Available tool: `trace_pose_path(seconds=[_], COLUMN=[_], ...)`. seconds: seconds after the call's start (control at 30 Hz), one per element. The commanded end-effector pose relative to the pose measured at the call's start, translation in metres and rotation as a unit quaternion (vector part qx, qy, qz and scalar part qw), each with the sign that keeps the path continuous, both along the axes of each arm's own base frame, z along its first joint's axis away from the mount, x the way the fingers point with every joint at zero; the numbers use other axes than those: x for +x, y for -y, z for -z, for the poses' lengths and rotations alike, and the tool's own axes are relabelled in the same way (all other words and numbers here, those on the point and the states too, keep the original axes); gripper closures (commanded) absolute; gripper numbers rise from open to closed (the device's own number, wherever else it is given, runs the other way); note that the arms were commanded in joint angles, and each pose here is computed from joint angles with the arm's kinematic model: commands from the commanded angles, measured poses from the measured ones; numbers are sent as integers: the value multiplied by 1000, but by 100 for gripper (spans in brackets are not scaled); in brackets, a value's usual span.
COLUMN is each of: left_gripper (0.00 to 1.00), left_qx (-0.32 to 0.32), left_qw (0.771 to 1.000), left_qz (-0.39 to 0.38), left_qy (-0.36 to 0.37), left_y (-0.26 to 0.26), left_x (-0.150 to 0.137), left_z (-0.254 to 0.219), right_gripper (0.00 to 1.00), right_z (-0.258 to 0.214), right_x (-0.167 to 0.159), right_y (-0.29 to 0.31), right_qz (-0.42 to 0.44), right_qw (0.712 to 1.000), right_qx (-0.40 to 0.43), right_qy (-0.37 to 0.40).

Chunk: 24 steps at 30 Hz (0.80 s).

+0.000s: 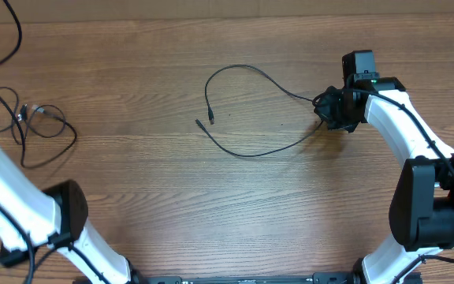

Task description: Untangle cables

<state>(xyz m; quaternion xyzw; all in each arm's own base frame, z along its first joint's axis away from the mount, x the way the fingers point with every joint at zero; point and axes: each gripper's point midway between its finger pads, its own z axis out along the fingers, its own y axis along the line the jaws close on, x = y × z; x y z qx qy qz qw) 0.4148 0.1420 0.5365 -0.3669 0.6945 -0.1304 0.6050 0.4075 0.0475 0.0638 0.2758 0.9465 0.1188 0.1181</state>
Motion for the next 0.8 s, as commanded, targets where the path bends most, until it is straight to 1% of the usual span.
trace_pose_path(seconds=[0.0, 0.1, 0.23, 0.37, 0.5, 0.53, 0.57, 0.6, 0.63, 0.73, 0.77], left_gripper=[96, 96, 96, 96, 96, 86, 67, 41, 26, 14, 13], left_qx=[-3, -19, -43, -51, -67, -72, -77, -79, -83, -91, -91], left_qw=[997, 992, 979, 961, 939, 933, 928, 925, 921, 918, 919], left_qz=[-29, -27, -22, -45, -49, -48, -47, -47, -45, -40, -39], left_qy=[-74, -124, -197, -268, -333, -348, -362, -369, -378, -385, -381], left_y=[-26, -31, -36, -50, -56, -57, -57, -57, -57, -56, -56], left_x=[34, 53, 74, 85, 92, 93, 94, 95, 96, 99, 100], left_z=[55, 96, 156, 214, 270, 283, 296, 304, 313, 323, 322], right_gripper=[96, 96, 96, 96, 96, 96, 96, 96, 96, 96, 96], right_z=[-8, -8, -9, -9, -9, -9, -10, -10, -10, -13, -15], right_x=[7, 7, 8, 8, 9, 10, 10, 10, 11, 15, 17], right_y=[-5, -6, -6, -6, -6, -7, -9, -11, -13, -26, -31], right_qz=[-9, -10, -10, -10, -10, -11, -14, -16, -18, -43, -53], right_qw=[1000, 1000, 1000, 1000, 1000, 1000, 999, 999, 999, 998, 997], right_qx=[6, 6, 6, 6, 6, 6, 7, 8, 8, 19, 26], right_qy=[21, 21, 23, 23, 26, 27, 28, 30, 31, 47, 53])
